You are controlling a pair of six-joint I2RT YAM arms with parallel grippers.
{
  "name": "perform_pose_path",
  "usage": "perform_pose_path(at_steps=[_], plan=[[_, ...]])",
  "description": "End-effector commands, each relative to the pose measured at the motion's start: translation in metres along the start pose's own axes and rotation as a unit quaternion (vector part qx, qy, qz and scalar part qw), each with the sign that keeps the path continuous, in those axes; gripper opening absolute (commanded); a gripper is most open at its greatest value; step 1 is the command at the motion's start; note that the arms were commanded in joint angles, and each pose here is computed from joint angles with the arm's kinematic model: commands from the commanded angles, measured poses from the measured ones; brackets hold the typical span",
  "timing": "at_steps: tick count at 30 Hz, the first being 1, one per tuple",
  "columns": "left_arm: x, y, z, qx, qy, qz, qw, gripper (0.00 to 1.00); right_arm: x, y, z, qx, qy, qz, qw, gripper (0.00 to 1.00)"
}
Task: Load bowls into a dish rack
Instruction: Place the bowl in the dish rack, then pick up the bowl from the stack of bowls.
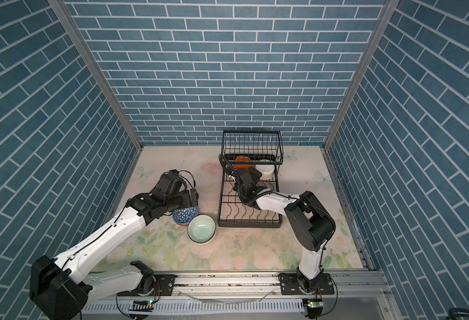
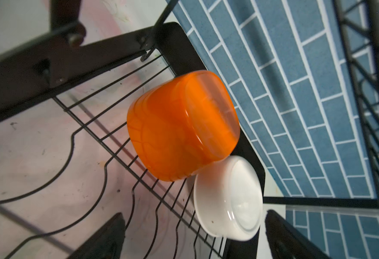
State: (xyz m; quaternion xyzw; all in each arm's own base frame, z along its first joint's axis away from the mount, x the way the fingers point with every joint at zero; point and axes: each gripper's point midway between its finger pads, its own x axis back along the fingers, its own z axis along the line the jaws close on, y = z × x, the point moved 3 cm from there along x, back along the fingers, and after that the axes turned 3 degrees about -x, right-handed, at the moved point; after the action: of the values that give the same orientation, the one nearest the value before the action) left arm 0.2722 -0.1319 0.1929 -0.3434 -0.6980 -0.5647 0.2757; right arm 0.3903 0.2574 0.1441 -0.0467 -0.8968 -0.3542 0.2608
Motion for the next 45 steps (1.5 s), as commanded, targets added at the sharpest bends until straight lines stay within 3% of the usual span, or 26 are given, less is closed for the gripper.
perform_pose_path(at_steps=[1,9,18,24,33,37,45], plan=[[0.002,-0.001,0.003,0.016,0.011,0.012,1.000,1.00,0.014,-0.018,0.009,-0.099,0.037,0.037,0.994,0.97],[0.006,-0.012,0.007,0.030,0.028,0.031,0.999,1.00,0.039,-0.014,0.019,-0.268,0.119,0.082,0.953,0.94],[0.012,-0.027,0.014,0.002,0.036,0.051,0.998,1.00,0.073,-0.014,0.013,-0.348,0.155,0.116,0.917,0.91],[0.015,-0.044,0.016,-0.026,0.038,0.094,0.995,0.98,0.091,-0.025,0.016,-0.389,0.162,0.129,0.898,0.85],[0.034,-0.063,0.016,-0.015,0.042,0.102,0.994,0.93,0.118,-0.025,0.017,-0.368,0.177,0.155,0.899,0.77],[0.039,-0.072,0.013,-0.017,0.074,0.100,0.992,0.87,0.130,-0.018,0.014,-0.347,0.187,0.161,0.905,0.73],[0.029,-0.086,-0.014,-0.035,0.066,0.124,0.990,0.78,0.146,-0.006,0.004,-0.333,0.188,0.147,0.912,0.71]])
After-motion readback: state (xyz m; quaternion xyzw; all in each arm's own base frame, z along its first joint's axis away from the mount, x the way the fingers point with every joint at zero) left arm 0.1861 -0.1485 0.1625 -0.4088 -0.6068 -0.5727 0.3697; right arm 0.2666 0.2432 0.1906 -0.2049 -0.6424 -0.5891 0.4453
